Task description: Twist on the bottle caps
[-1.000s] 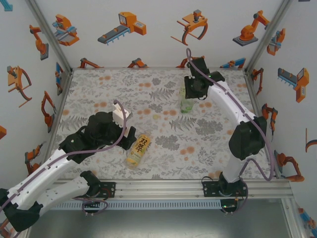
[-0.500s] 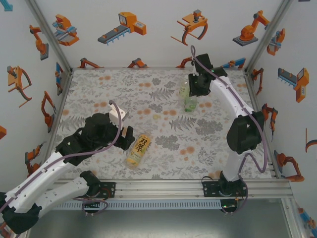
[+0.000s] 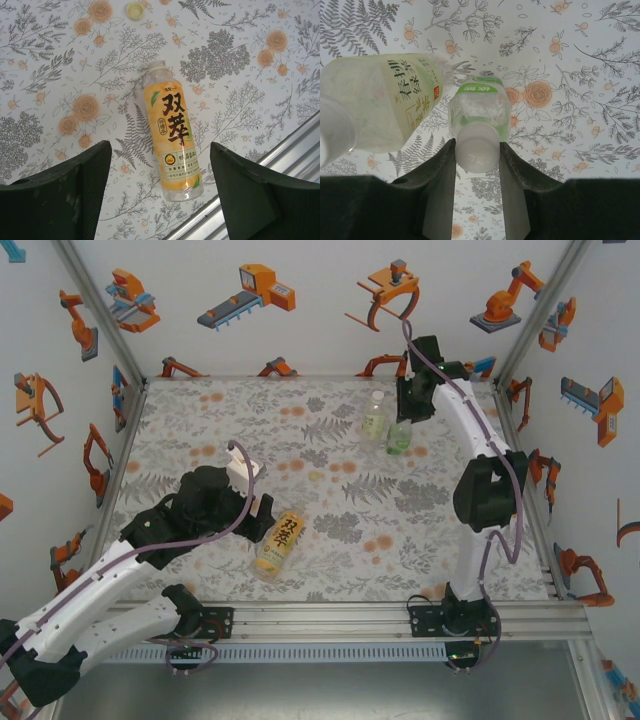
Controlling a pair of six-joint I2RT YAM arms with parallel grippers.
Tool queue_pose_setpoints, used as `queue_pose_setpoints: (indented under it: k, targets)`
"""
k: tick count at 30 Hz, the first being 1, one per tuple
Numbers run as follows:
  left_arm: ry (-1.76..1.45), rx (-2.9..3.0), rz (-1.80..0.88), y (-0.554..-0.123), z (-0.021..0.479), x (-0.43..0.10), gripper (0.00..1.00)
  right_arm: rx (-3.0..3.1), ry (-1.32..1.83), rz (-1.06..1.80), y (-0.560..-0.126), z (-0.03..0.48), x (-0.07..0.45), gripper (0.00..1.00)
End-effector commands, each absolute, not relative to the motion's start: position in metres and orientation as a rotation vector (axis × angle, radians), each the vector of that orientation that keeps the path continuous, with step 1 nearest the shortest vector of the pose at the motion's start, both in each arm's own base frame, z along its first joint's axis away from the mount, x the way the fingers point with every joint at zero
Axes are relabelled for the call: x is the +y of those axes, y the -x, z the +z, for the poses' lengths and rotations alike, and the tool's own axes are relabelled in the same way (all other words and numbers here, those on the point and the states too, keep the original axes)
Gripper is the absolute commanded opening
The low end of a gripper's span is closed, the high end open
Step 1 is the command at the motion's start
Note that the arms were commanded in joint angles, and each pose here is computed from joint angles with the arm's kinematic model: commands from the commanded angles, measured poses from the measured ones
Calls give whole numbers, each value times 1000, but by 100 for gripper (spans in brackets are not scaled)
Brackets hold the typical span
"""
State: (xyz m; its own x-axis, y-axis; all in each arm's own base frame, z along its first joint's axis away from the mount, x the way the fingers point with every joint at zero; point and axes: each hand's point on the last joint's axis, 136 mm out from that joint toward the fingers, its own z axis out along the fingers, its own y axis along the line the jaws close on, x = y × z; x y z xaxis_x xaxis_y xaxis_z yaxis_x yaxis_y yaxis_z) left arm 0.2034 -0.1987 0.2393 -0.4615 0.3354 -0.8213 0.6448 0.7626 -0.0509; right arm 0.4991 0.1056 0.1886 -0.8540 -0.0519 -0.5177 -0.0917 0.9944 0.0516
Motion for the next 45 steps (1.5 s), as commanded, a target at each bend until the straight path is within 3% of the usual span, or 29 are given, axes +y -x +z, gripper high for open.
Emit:
queue_pose_setpoints:
  k: [1,5,15,22,28,38,45]
  targets:
    - [-712,2069,-471,-202,251,-197,73,2594,139,64,-501,195,102,11]
    - [-712,2067,-473,-202,252,-196,73,2602,139,63,-504,191,101,20]
    - [-701,2064,-474,-200,254,-194,72,2596,132,85,-511,188,103,22]
    - [-703,2078,-472,-200,248,-194,72,2566,123,92,-508,204,102,42]
    - [-706,2123,-467,-201,236,-196,77,2518,117,106,-504,230,102,50]
    - [-775,2379,-456,-198,177,-212,80,2448,95,97,-479,281,93,51]
    - [-799,2556,-301,-204,125,-223,82,2396,45,165,-446,305,91,51]
